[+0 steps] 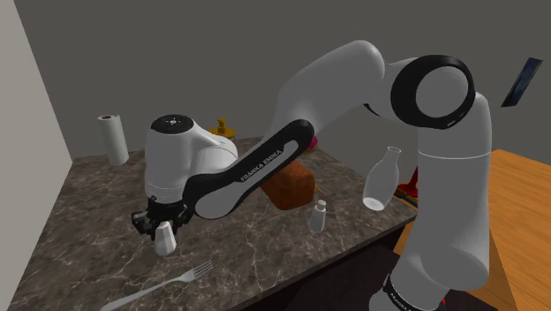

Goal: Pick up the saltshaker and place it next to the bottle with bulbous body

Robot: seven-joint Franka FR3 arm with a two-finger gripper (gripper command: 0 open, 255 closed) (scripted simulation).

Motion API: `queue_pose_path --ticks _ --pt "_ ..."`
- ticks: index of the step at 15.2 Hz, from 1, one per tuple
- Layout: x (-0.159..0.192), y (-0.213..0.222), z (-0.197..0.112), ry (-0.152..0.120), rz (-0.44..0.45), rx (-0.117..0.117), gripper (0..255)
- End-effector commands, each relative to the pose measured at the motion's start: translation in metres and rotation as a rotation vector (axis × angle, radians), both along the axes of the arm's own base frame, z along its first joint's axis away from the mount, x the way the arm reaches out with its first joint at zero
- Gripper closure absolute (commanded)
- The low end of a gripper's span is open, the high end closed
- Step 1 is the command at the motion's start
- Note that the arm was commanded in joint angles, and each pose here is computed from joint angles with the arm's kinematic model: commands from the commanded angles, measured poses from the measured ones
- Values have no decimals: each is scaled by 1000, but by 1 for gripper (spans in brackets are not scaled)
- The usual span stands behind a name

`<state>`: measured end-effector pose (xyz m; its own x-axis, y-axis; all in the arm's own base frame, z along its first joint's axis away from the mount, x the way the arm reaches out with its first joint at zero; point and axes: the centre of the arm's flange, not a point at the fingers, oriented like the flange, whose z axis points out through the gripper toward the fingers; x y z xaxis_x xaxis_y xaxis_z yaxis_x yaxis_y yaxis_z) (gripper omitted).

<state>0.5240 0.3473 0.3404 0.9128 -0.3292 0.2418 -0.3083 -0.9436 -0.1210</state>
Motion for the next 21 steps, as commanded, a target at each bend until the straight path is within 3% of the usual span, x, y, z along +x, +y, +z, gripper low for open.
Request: queue_pose_path --ticks 1,21 --pt "0 0 10 0 0 0 255" --pt "0 0 115 0 0 0 255"
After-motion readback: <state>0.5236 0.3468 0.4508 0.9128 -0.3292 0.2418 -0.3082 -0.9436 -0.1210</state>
